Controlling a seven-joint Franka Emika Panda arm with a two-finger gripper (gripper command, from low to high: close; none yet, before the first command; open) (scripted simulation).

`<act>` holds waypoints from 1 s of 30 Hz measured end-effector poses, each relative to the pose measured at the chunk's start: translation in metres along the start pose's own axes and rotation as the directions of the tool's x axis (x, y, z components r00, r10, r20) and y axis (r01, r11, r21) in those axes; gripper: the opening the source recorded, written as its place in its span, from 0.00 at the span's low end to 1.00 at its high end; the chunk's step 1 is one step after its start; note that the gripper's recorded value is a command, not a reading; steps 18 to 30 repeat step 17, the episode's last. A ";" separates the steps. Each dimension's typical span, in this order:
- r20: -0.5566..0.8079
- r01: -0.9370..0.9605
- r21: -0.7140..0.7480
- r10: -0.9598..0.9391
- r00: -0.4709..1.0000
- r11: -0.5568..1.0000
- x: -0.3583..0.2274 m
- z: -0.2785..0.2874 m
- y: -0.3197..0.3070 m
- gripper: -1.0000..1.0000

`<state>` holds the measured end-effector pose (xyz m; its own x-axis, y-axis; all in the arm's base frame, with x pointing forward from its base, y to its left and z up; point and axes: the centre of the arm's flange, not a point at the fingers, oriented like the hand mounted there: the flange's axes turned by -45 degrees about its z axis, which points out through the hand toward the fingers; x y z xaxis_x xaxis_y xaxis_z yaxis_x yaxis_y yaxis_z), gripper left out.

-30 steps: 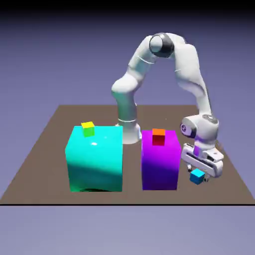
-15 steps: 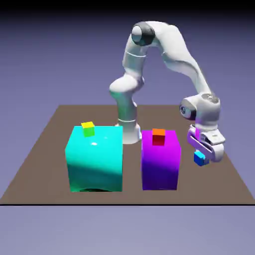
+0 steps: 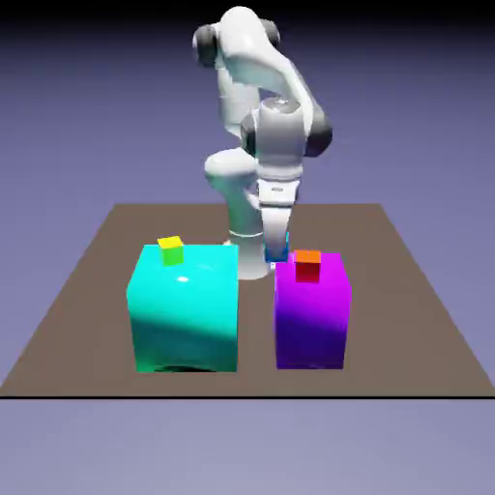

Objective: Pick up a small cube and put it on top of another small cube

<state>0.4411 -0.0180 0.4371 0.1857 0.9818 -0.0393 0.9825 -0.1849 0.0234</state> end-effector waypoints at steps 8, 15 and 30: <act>0.062 -0.204 0.032 0.201 0.978 0.979 -0.160 -0.023 -0.060 0.00; 0.062 -0.204 0.031 0.201 0.978 0.979 -0.162 0.046 -0.062 1.00; 0.064 -0.204 0.031 0.202 0.977 0.978 -0.162 0.032 -0.060 1.00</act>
